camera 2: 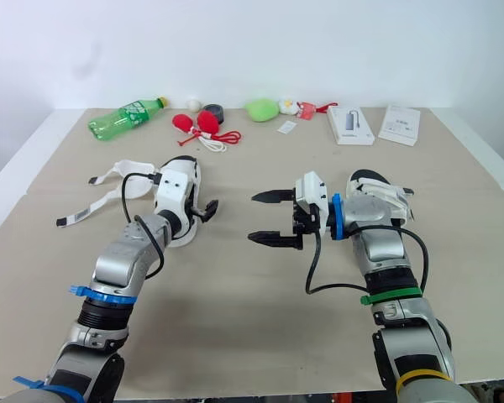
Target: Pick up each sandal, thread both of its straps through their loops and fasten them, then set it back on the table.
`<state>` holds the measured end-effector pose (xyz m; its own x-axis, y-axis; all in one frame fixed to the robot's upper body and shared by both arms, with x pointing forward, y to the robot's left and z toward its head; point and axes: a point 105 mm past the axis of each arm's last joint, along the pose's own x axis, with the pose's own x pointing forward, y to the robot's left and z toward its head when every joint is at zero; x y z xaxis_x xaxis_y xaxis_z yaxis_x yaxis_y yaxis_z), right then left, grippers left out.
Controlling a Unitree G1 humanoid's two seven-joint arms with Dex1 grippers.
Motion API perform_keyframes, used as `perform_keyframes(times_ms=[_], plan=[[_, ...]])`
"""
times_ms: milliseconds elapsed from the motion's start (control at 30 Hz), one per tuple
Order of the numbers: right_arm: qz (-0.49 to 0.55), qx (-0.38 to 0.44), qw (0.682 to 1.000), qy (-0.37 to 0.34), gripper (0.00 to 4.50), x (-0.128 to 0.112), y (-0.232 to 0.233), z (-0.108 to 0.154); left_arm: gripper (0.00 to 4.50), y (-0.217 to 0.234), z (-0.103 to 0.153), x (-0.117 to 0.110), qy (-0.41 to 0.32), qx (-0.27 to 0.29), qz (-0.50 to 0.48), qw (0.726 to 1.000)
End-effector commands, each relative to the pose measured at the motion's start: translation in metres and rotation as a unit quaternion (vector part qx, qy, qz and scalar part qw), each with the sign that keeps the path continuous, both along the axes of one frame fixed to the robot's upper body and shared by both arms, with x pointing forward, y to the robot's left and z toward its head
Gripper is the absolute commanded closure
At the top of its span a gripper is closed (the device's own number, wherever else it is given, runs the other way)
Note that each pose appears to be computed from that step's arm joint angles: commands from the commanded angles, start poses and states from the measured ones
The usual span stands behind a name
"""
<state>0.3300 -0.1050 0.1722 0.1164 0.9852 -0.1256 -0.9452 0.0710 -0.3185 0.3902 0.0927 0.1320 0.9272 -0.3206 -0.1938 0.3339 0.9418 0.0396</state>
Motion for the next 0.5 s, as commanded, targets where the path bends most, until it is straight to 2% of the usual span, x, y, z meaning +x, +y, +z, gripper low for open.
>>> perform_keyframes(times_ms=[33, 267, 467, 500], plan=[[0.002, 0.011, 1.0, -0.027, 0.08, 0.001, 0.002, 0.015, 0.0, 0.003, 0.018, 0.01, -0.03, -0.017, 0.023, 0.999], [-0.037, 0.036, 0.999, -0.013, 0.08, 0.011, 0.0, 0.019, 0.0, -0.001, 0.019, 0.025, -0.047, -0.012, 0.057, 0.997], [-0.094, 0.025, 0.995, 0.003, 0.08, 0.024, -0.006, 0.014, 0.0, -0.001, 0.016, 0.035, -0.039, -0.025, 0.08, 0.996], [-0.106, 0.026, 0.994, 0.004, 0.03, 0.027, -0.007, 0.014, 0.26, -0.002, 0.016, 0.036, -0.039, -0.026, 0.08, 0.996]])
